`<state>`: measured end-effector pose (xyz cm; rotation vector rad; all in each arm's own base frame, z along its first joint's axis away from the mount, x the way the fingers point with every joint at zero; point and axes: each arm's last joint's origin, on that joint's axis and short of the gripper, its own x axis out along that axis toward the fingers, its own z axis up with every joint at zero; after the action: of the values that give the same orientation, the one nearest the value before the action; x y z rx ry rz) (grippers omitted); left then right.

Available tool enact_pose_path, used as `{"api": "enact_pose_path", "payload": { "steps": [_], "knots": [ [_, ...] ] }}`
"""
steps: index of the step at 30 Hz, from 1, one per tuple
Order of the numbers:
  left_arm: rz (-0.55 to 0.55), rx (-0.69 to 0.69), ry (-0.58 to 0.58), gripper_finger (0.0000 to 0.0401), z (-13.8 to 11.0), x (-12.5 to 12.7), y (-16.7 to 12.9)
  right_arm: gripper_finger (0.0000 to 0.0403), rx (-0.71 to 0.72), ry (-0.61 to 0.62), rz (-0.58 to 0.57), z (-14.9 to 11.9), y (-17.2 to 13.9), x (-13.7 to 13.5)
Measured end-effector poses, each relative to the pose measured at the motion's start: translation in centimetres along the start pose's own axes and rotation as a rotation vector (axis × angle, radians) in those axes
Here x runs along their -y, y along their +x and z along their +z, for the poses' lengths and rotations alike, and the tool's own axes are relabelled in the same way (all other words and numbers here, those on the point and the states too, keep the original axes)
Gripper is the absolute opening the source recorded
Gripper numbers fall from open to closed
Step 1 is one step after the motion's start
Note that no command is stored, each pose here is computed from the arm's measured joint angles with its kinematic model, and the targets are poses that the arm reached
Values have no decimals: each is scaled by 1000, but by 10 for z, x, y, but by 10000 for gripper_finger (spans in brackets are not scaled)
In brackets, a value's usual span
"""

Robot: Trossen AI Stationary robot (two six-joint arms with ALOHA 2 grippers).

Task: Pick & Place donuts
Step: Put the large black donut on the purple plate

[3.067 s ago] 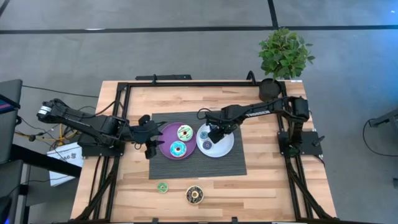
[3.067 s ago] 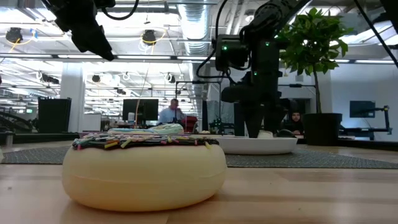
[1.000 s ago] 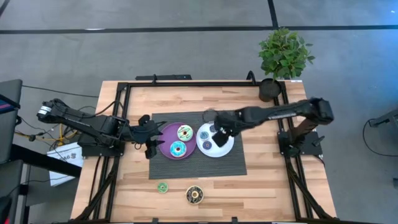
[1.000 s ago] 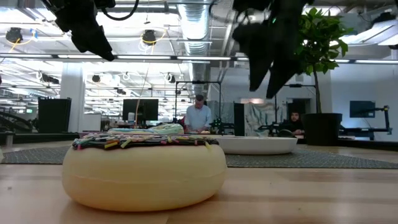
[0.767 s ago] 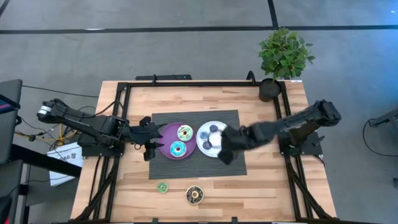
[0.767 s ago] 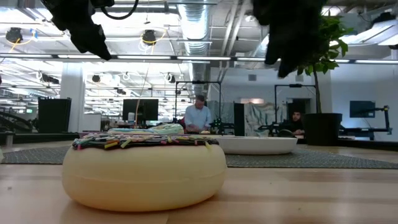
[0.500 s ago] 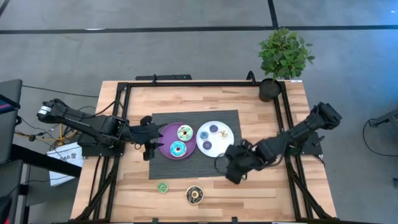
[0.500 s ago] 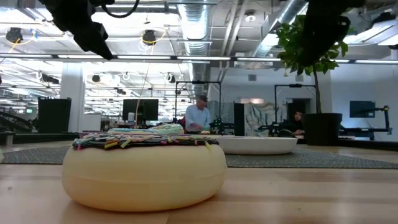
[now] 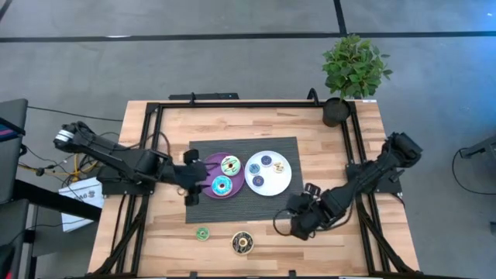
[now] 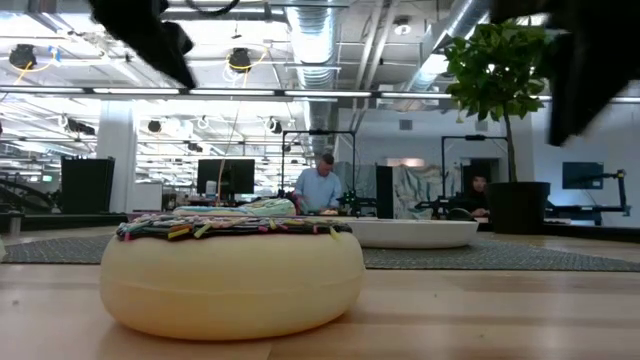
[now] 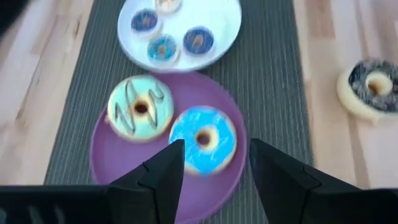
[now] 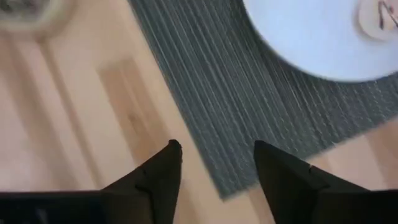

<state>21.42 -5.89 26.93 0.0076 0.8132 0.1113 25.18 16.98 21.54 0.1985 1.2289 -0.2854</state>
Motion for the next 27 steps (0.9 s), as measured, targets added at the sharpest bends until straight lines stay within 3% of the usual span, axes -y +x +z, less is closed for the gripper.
{"api": "enact_pose_path", "payload": {
  "steps": [9,17,22,27],
  "knots": [
    [43,-45,-16,173,53,32,36,127,-47,-184,-50,-39,-5,-8],
    [23,-110,28,173,92,64,81,129,58,-338,-137,-78,-15,-18],
    [-43,-146,48,173,101,88,106,140,123,-302,-103,-114,-10,-16],
    [-82,-200,71,173,92,116,124,142,142,-243,-43,-139,-2,-14]
  ]
}}
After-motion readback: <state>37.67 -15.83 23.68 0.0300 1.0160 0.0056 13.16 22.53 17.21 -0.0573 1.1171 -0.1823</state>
